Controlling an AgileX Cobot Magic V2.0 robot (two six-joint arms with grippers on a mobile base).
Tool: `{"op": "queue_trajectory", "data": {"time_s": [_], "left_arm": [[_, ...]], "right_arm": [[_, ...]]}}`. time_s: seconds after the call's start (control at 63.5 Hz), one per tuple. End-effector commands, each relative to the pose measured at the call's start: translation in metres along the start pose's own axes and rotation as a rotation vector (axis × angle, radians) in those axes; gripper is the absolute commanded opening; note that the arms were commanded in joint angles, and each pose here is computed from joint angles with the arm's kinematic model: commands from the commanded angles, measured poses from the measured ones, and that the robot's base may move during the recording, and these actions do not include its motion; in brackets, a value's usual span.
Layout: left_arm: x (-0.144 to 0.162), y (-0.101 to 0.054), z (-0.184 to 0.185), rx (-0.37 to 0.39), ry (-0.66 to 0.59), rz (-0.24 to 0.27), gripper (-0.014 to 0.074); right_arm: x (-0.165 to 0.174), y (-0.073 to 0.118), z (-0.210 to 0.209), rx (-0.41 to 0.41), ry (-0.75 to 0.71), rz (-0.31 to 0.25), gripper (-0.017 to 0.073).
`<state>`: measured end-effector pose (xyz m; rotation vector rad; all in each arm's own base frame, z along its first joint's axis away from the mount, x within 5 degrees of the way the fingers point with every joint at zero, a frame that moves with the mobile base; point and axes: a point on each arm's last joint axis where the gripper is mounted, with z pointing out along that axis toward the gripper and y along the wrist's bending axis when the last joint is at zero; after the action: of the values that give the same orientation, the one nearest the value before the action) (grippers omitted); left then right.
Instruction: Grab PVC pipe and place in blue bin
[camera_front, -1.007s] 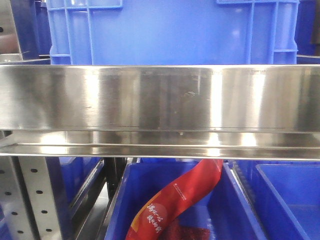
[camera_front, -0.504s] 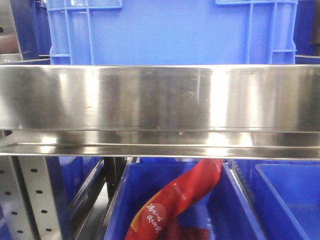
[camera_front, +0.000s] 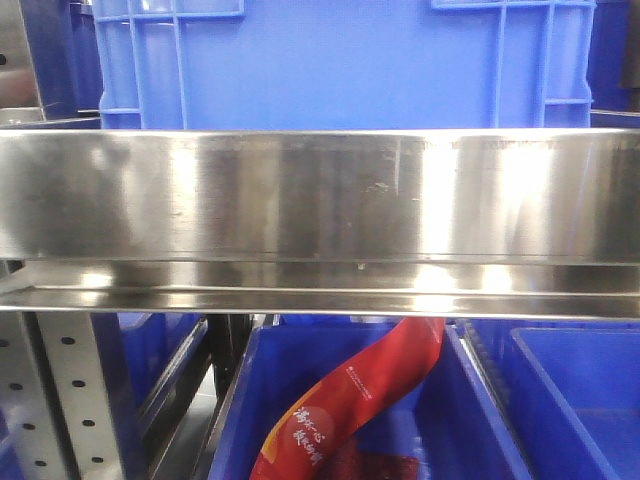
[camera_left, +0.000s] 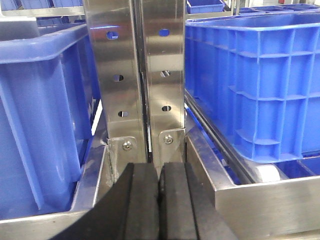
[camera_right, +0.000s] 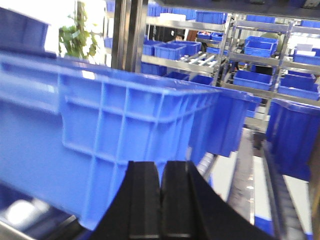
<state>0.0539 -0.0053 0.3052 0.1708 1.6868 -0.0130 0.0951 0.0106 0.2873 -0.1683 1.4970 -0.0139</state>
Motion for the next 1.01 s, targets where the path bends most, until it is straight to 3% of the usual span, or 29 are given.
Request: {"op": "queue_trajectory", "data": {"time_s": [0.0,0.142,0.299,0.409,0.472,0.661,0.866,0.992], "left_arm": [[0.0,0.001,-0.001,-0.014,-0.007,0.009,-0.0111],[0.0,0.002,-0.001,-0.03,-0.003,0.044,-0.0111],[0.0,0.003,-0.001,-0.031,-0.003,0.045,-0.0111],[0.0,0.003,-0.001,-0.039,-0.002,0.063,-0.0111],[0.0,0.004,-0.001,-0.044,-0.004,0.075,-0.0111],[0.0,0.004,-0.001,-0.05,-0.004,0.086,-0.0111],[0.003,0.004,0.0,-0.048,0.004,0.084,-0.0111],[0.011,0.003,0.003,-0.039,0.029,0.073,-0.0111]], "right_arm": [[0.002,-0.005,-0.001,0.057,-0.018,-0.02,-0.0163],[0.012,-0.012,-0.002,0.142,0.005,-0.078,-0.0163],[0.018,-0.024,-0.005,0.282,0.053,-0.087,-0.0163],[0.016,-0.029,-0.006,0.334,0.037,-0.102,-0.0163],[0.016,-0.029,-0.006,0.334,0.035,-0.117,-0.0163],[0.016,-0.025,-0.005,0.288,0.067,-0.281,-0.0163],[0.02,-0.012,-0.002,0.142,0.09,-0.277,-0.0163],[0.021,-0.01,-0.002,0.115,0.094,-0.276,-0.0163]]}}
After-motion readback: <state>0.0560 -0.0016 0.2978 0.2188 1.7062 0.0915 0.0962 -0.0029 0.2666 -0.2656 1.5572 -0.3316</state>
